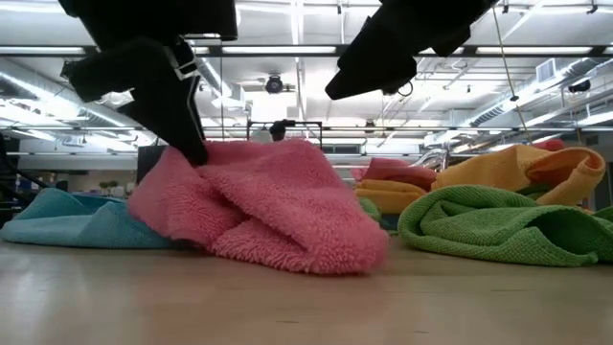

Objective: Fold microfiber towels
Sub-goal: Fold the pink microfiber cloth

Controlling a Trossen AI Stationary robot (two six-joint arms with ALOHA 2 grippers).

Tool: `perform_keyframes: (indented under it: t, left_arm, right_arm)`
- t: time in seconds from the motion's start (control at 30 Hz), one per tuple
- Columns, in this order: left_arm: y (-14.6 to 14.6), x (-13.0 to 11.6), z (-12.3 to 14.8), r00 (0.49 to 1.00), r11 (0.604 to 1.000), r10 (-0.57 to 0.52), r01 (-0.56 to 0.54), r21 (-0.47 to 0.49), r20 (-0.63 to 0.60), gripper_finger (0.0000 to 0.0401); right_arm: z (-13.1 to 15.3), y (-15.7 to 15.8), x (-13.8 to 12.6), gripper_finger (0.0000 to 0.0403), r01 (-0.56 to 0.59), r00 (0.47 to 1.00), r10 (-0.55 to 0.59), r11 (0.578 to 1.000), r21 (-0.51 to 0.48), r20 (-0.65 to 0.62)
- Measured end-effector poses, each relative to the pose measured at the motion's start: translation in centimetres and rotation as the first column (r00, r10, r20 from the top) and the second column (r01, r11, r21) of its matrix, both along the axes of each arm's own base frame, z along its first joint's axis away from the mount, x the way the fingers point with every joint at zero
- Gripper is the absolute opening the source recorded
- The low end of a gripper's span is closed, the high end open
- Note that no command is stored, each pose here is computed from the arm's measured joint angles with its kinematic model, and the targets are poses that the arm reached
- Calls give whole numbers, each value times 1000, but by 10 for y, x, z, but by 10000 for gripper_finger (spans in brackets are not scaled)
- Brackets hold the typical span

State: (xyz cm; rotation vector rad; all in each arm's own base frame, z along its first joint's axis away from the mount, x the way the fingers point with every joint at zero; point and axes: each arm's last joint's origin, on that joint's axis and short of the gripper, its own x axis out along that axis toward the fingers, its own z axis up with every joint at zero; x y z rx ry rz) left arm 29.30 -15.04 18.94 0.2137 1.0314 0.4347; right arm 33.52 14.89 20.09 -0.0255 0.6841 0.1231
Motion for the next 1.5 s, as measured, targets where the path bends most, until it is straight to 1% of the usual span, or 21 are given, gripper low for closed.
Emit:
perform_keyframes:
  t: [0.03,0.07,0.13,0.23,0.33,0.4,0.43,0.57,0.63,0.67,0.73,0.83,0.93,1.03,1.13,1.2,1.33,1.43,1.5]
  left_arm:
    - [-2,0,2,1000,1000,-14,14,0,3,39]
    - [-5,0,3,999,999,-32,32,2,4,20]
    - [-9,-1,6,999,999,-53,53,7,-1,15]
    - [-18,-5,15,995,993,-101,101,53,-13,20]
    - [-31,-9,24,978,970,-205,208,129,-32,11]
    - [-41,-12,30,959,937,-281,284,202,-43,8]
    - [-46,-14,34,948,915,-315,316,251,-46,10]
    - [-61,-20,46,912,791,-404,389,472,-74,16]
    - [-65,-21,48,901,733,-425,400,550,-89,12]
    - [-66,-21,49,896,712,-433,407,573,-98,9]
    - [-68,-20,50,890,689,-444,413,596,-104,7]
    - [-70,-16,52,877,663,-467,434,610,-117,14]
    - [-74,-12,55,859,617,-494,455,643,-134,18]
    - [-78,-7,59,845,570,-515,466,677,-148,10]
    - [-81,-3,63,835,543,-531,468,697,-147,7]
    - [-81,0,67,846,533,-516,439,723,-134,12]
    - [-82,5,74,869,506,-481,381,774,-113,26]
    - [-83,6,77,880,482,-461,360,799,-118,19]
    - [-83,6,78,885,477,-450,351,806,-119,10]
  right_arm:
    - [0,0,0,202,-4,1000,4,1000,-5,0]
    - [0,0,0,202,-6,1000,6,1000,-10,-2]
    - [0,-1,-1,202,-11,1000,11,1000,-23,-15]
    - [6,-3,-5,202,-16,1000,15,999,-28,-16]
    - [18,-5,-10,202,-19,1000,19,1000,-21,9]
    - [27,-6,-12,202,-23,999,24,1000,-16,35]
    - [32,-6,-14,202,-25,999,25,1000,-11,47]
    - [42,-5,-16,202,-50,994,51,999,-13,98]
    - [42,-2,-16,202,-66,992,67,998,-21,110]
    - [41,-1,-15,202,-70,990,72,997,-24,118]
    - [41,0,-15,202,-77,989,83,996,-54,123]
    - [44,2,-14,202,-84,981,96,993,-77,169]
    - [49,3,-11,202,-101,968,120,990,-99,219]
    - [50,1,-10,202,-111,963,140,985,-130,232]
    - [50,1,-9,202,-122,957,159,980,-159,242]
    - [50,-1,-8,202,-126,957,165,977,-171,239]
    - [50,-1,-8,202,-184,949,212,974,-135,231]
    - [50,2,-9,202,-263,938,270,963,-58,219]
    - [49,4,-10,202,-312,928,307,950,-7,210]
